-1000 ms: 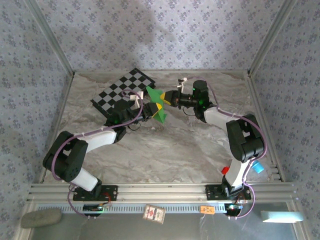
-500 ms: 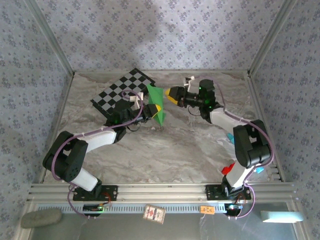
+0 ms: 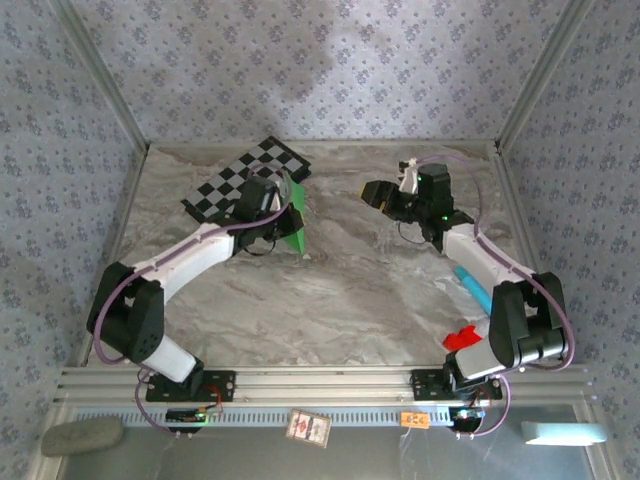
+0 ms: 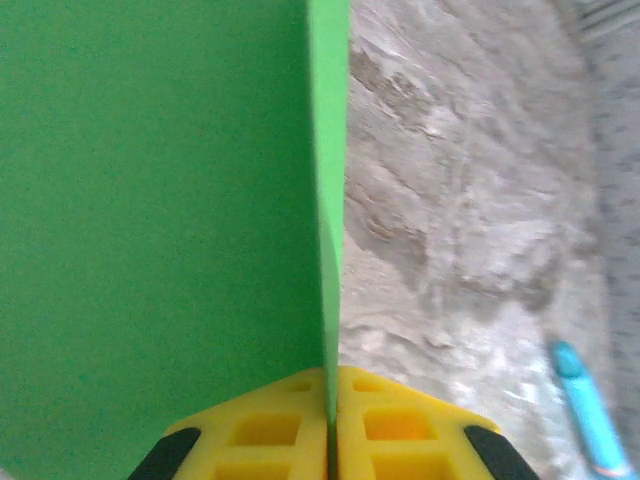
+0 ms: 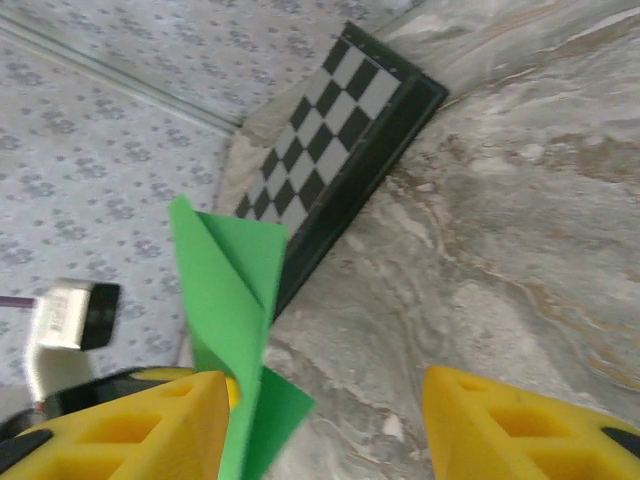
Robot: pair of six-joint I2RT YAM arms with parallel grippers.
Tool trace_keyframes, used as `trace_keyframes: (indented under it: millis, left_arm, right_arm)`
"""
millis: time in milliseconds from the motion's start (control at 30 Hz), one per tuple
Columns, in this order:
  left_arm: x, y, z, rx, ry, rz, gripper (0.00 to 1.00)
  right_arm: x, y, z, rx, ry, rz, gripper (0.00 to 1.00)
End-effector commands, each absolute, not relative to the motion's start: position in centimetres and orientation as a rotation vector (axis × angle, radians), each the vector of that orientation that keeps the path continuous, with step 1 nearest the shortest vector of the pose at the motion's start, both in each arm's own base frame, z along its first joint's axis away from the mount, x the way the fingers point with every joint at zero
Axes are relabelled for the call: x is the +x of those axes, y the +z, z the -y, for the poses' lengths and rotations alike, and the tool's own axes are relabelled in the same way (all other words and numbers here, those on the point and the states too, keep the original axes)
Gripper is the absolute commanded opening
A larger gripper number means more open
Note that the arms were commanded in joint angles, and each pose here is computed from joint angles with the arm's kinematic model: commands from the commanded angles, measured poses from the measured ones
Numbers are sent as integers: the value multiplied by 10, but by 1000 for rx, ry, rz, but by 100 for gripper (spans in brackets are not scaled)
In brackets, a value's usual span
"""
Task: Fold a paper plane with a square sheet of paper (pick it up from the middle)
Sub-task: Turn over the paper at the center of the table.
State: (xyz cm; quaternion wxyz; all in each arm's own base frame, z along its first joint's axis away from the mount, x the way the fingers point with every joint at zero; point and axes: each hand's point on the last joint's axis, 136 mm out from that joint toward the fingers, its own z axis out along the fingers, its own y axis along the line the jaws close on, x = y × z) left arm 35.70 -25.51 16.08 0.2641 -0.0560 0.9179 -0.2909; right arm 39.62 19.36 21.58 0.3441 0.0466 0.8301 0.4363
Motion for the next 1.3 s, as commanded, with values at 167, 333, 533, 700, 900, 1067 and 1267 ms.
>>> trace_keyframes:
  millis: [167,333,533,700,900,1067,1267]
  left_arm:
    - [346,112,177,21,256,-2752,9]
    - [355,105,176,139,554,-2704,8]
    - [358,86,186,258,765,-2675,8]
    - [357,67,198,298,771,-2694,8]
    - [352,46,211,317,720,-2744,12]
    - [350,36,217,317,688,-2772,14]
    - [346,26,225,330,652,-2804,16]
  right_arm:
    - [386,197,-164,131,892,-2190,62]
    - [384,189,-162,142,873,-2215,62]
    - [383,181,-159,160,864,-2236,62]
    - [382,179,-158,170,861,-2248,62]
    - [382,177,-156,187,868,-2254,62]
    - [383,177,-157,191,876,-2255,62]
    - [383,173,-158,198,882,-2268,62]
